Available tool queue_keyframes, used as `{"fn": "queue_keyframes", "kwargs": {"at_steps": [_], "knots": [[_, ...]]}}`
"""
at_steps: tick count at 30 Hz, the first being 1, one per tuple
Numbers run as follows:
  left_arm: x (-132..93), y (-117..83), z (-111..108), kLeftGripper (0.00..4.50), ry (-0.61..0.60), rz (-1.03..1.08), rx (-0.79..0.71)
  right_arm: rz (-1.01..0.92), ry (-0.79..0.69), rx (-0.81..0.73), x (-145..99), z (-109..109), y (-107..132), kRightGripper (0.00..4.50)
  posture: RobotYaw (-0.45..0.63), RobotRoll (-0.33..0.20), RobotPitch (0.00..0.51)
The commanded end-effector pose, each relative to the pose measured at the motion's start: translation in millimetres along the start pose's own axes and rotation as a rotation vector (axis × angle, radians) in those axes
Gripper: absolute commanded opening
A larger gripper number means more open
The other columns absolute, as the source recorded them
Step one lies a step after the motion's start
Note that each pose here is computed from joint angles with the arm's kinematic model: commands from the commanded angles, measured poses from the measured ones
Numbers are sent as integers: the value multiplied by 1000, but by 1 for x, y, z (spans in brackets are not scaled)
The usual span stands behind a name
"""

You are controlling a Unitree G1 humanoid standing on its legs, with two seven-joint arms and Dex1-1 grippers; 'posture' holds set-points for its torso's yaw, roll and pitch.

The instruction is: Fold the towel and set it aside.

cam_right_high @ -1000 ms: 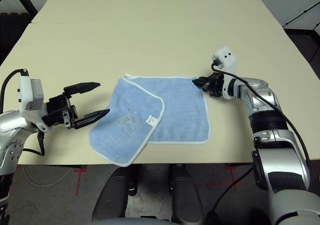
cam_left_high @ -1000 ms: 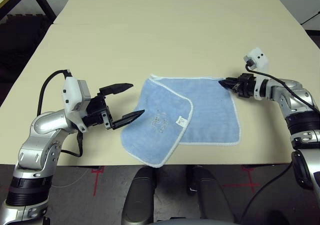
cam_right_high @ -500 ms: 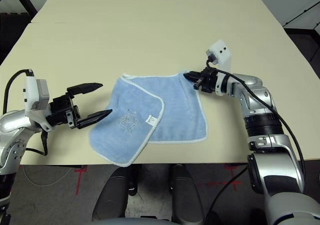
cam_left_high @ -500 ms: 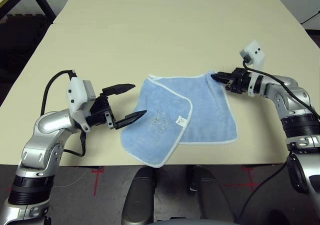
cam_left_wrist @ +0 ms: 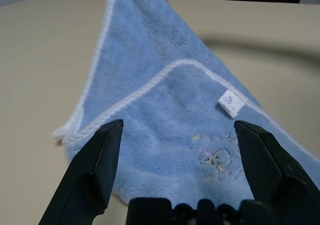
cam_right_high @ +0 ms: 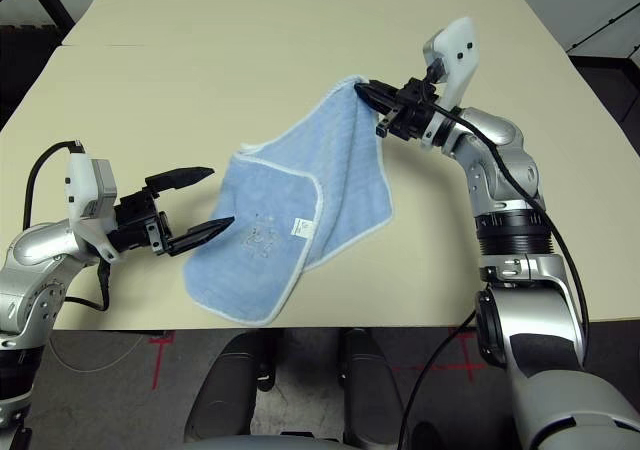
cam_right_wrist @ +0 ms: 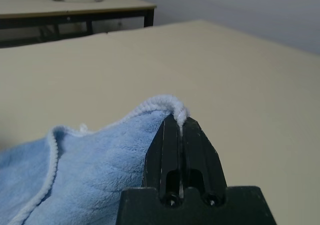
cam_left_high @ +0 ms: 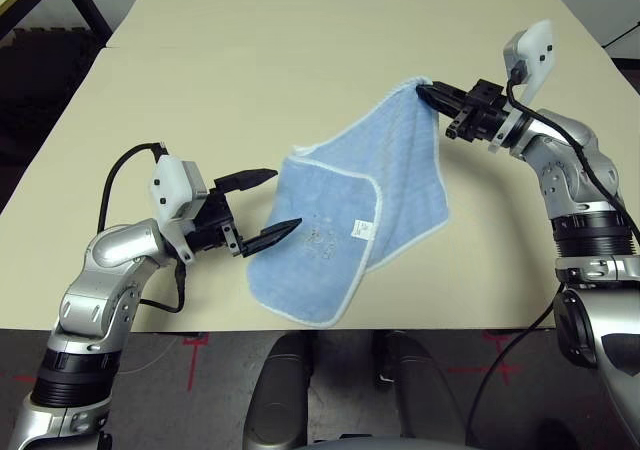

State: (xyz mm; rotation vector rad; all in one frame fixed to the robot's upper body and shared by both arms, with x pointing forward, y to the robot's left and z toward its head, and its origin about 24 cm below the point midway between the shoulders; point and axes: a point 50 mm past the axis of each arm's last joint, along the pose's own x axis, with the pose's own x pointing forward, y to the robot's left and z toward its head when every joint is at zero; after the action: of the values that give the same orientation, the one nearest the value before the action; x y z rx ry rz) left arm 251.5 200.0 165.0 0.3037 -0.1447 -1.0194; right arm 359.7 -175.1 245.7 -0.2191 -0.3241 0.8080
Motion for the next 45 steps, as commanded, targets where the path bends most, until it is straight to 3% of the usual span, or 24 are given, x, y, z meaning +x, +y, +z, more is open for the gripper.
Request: {"fn": "queue_keyframes", "kwargs": {"at_steps": [1,11,21,25,29,31,36,45], "knots": [[4,2,-4,4500,10,35,-4,-26,-39,-49,1,13,-7,62,88,0,219],[20,22,-13,4500,79,369,-49,-49,-127,-162,11,37,-13,62,88,0,219],[38,13,-23,4500,121,422,-195,-15,-258,-275,22,59,-6,62,75,0,222],[44,19,-21,4500,140,473,-301,0,-272,-286,24,62,-4,62,79,0,222],[55,40,-6,4500,42,617,-561,25,-264,-296,24,58,0,62,84,0,220],[60,46,2,4500,4,638,-605,36,-266,-295,24,57,2,62,84,0,220],[81,57,24,4500,-55,586,-620,52,-263,-286,24,54,5,62,84,0,220],[113,58,19,4500,48,546,-578,69,-269,-280,23,53,9,62,64,0,214]]}}
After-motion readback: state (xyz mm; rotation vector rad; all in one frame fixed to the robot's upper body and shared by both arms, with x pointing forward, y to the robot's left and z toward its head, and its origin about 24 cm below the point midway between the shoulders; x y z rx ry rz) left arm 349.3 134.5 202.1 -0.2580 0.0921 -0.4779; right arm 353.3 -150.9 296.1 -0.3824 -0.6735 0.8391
